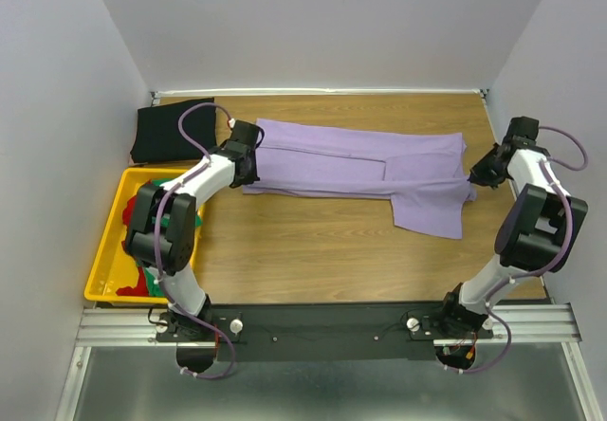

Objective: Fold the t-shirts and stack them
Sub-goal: Fold the tshirt

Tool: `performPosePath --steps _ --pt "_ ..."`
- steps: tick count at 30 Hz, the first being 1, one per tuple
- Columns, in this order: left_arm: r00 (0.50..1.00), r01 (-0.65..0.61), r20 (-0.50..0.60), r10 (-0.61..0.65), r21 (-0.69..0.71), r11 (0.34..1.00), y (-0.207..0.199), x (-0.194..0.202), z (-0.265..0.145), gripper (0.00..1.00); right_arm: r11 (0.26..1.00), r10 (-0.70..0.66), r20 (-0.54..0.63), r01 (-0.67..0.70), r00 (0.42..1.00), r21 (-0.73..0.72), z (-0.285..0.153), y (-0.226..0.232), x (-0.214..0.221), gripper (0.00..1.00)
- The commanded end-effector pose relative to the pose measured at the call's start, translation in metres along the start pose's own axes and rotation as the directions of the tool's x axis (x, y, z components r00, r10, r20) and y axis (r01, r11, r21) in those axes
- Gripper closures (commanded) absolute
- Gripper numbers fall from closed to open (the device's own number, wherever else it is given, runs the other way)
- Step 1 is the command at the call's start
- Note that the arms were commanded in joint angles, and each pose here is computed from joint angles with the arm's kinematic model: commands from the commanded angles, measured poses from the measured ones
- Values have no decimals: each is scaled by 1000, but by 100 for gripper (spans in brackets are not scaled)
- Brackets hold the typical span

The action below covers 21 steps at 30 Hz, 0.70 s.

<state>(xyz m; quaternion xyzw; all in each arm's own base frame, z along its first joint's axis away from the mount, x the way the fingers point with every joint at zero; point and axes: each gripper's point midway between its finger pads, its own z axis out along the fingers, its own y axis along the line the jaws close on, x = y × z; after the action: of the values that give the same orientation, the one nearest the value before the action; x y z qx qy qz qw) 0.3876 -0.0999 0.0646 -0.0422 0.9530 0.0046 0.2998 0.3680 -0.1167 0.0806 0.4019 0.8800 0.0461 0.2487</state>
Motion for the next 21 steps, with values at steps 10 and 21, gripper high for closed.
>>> performPosePath --steps 10,21 --pt "1000 -19 -5 19 -61 998 6 -25 21 100 996 -74 20 73 997 41 34 14 -23 99" --pt "1000 -19 8 20 -98 995 13 -42 33 100 996 -67 33 65 997 64 49 11 -27 98"
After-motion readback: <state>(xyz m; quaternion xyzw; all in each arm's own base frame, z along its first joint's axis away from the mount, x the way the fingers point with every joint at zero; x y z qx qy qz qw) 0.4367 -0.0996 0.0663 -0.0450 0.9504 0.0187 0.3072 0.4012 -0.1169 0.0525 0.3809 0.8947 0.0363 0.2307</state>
